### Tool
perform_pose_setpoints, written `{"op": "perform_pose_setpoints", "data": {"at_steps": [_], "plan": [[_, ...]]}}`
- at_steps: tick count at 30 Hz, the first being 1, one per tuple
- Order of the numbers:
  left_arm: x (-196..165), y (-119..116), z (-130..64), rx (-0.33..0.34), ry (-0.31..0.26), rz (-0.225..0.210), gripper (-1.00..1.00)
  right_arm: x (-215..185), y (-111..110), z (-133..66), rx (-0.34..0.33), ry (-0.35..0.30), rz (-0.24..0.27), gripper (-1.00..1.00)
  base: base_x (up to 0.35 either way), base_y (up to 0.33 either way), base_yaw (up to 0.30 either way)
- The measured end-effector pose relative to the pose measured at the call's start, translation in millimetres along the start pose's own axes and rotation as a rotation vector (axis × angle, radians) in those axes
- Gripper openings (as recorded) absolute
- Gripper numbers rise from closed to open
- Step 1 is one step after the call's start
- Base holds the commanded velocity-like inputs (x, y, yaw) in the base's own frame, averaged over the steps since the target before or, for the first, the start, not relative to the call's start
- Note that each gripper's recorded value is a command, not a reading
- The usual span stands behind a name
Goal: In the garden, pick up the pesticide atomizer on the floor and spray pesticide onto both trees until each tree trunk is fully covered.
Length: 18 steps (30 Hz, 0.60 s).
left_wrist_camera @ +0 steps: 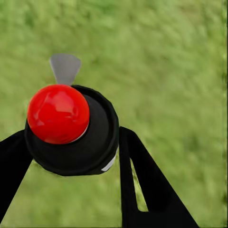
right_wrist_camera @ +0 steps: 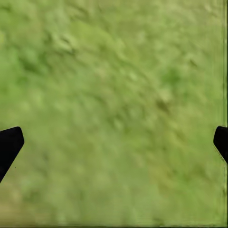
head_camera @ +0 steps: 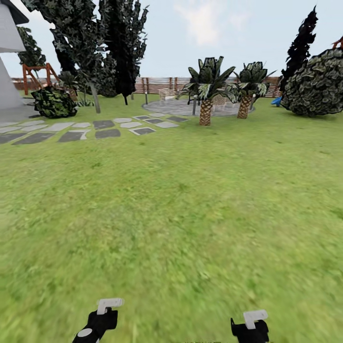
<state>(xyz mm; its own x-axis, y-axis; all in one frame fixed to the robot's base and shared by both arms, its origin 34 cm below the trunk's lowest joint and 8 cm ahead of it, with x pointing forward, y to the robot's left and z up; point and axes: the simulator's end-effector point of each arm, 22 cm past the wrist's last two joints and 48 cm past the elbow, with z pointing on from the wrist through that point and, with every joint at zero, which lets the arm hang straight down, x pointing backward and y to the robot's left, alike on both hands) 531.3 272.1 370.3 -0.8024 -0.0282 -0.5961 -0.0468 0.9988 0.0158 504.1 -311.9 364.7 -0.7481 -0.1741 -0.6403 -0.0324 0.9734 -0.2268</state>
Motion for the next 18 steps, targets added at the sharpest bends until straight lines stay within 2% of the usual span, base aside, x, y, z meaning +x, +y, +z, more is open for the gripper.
{"op": "perform_pose_setpoints", "data": {"at_steps": [18], "plan": [[3.6, 0.1, 1.3, 0.0, 0.007, 0.001, -1.0, 4.2, 0.8, 0.6, -0.002, 0.008, -0.001, 1.0, 0.0, -0.273, -0.297]]}}
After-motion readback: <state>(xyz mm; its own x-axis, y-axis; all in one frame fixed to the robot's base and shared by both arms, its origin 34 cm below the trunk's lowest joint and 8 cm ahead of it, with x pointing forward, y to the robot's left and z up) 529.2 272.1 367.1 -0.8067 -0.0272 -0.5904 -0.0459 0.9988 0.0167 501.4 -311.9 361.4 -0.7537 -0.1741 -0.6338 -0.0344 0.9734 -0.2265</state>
